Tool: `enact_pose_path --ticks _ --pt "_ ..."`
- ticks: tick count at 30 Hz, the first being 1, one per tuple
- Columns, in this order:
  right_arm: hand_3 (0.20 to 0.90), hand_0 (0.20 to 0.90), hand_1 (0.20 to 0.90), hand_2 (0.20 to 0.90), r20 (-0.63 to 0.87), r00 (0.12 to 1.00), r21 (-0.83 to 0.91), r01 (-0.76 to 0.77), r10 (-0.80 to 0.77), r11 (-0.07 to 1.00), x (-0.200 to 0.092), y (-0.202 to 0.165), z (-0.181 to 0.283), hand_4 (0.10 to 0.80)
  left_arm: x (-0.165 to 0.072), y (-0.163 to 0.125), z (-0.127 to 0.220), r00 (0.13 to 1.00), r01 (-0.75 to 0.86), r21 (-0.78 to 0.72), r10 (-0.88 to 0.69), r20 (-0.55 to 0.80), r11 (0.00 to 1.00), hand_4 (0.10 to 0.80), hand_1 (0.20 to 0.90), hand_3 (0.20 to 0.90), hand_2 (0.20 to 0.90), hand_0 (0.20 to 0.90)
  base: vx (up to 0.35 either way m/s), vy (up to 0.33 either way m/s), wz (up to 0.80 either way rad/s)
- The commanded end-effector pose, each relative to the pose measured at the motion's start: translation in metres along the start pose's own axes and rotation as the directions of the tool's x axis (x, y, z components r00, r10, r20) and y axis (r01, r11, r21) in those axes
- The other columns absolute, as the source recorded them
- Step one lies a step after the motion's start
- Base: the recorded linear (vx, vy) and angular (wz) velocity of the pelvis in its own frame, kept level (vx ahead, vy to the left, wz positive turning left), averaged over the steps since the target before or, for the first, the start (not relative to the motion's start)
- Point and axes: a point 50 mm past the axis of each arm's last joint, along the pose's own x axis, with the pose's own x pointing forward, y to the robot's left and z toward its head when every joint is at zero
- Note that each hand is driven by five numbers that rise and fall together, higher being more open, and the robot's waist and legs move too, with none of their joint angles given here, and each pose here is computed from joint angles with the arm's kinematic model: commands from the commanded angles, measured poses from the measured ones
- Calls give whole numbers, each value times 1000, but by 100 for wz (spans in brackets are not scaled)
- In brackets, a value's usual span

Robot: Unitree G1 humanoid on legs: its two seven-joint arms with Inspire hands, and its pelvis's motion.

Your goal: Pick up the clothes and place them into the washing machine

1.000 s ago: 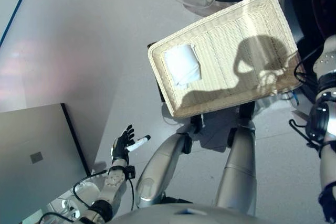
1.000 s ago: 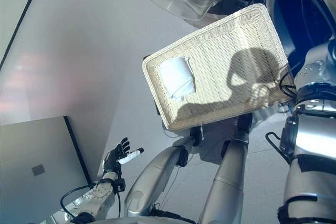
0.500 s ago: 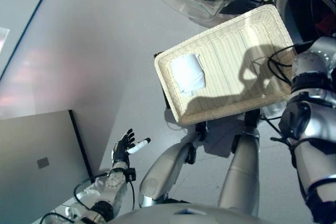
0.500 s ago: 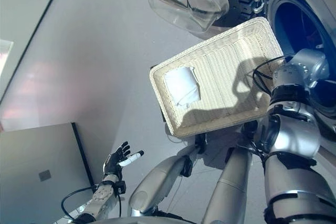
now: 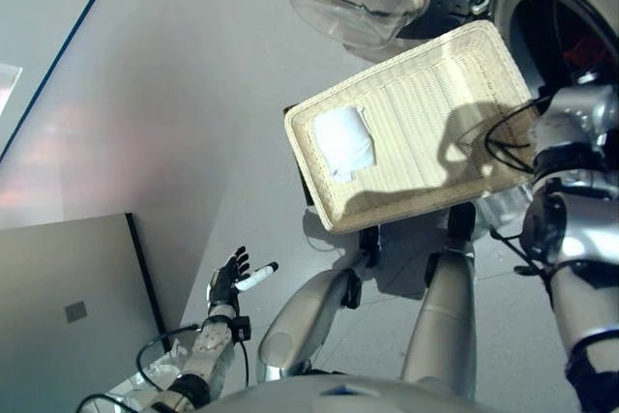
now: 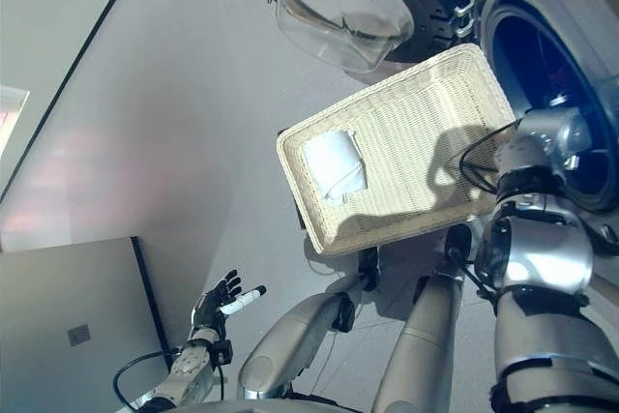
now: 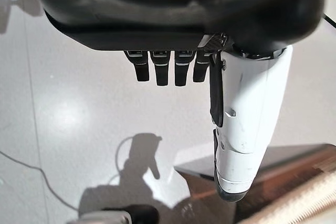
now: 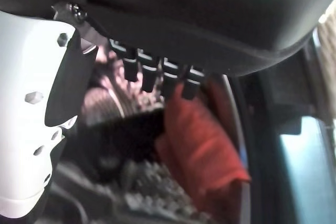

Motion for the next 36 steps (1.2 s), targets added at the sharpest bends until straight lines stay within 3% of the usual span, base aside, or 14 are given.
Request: enact_pose_path --ticks 1,8,17,21,22,24,28,36 --pt "900 900 900 900 8 989 -154 -143 146 978 3 -1 -2 800 -3 42 -10 992 -110 76 114 -45 991 800 900 900 900 900 -19 -32 22" --pt "900 900 900 900 -163 982 -329 -142 93 933 -12 -38 -61 800 -4 64 -9 985 -161 130 168 -45 978 800 900 900 900 900 -17 -38 15" --pt "900 900 900 900 -257 948 -434 -286 187 854 -35 -42 -96 800 -3 88 5 973 -231 144 232 10 962 800 900 900 900 900 -28 -31 29" --pt "900 900 900 900 -312 920 -621 -386 237 682 -48 -54 -117 800 -4 103 10 959 -282 183 283 24 942 800 900 900 900 900 21 -10 19" --pt "900 900 900 900 -312 920 -621 -386 237 682 -48 -54 -117 800 -4 103 10 959 -283 183 283 24 941 800 900 900 900 900 25 -13 17" --pt "900 900 900 900 -332 911 -751 -411 243 516 -50 -66 -125 800 -3 107 16 956 -293 203 289 50 934 800 900 900 900 900 39 -19 12" --pt "900 900 900 900 -330 913 -827 -402 239 394 -52 -77 -130 800 -2 112 26 950 -310 208 297 92 928 800 900 900 900 900 31 -18 30" --pt "900 900 900 900 -309 938 -874 -346 160 341 -53 -104 -135 800 1 125 64 899 -408 173 361 248 897 800 900 900 900 900 69 -23 35"
